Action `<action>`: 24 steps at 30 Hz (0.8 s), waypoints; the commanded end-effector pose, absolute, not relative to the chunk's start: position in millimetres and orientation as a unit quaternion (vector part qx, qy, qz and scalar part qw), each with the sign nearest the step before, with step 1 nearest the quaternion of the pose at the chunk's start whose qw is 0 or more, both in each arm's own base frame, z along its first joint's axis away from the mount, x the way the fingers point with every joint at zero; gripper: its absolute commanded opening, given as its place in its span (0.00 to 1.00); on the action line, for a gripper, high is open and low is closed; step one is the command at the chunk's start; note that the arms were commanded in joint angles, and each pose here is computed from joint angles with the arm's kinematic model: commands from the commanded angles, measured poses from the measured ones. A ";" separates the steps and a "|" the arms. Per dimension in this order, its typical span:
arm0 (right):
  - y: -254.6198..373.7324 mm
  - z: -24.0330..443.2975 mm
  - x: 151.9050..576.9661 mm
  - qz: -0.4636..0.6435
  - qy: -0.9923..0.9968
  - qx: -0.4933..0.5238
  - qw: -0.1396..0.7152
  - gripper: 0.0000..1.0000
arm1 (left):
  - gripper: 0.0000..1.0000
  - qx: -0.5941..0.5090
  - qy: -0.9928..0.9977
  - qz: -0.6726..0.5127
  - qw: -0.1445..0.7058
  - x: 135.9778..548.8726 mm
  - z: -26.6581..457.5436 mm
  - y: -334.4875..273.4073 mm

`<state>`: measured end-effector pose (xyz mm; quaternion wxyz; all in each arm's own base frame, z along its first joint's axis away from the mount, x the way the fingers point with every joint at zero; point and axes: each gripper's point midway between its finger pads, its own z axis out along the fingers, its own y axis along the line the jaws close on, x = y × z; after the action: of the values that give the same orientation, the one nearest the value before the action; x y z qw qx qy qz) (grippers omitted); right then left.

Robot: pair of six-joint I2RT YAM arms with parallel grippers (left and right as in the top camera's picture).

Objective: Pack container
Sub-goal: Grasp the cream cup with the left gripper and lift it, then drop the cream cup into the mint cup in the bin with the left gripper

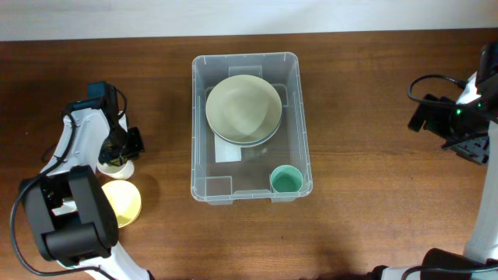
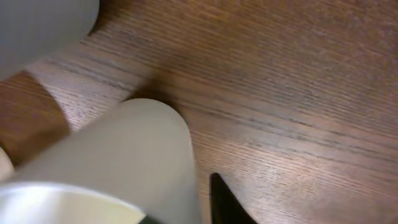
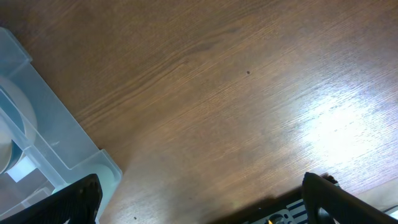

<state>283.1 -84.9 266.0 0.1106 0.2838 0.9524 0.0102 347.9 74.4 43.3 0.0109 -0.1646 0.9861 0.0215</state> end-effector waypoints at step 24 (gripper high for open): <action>-86.9 265.6 282.9 0.002 0.954 0.280 0.110 0.98 | 0.01 0.176 0.950 -0.106 0.233 320.3 269.8 -202.2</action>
<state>283.0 -84.9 265.9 0.1104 0.2834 0.9526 0.0102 342.2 -152.7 285.7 0.2697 0.1303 0.9511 -0.0757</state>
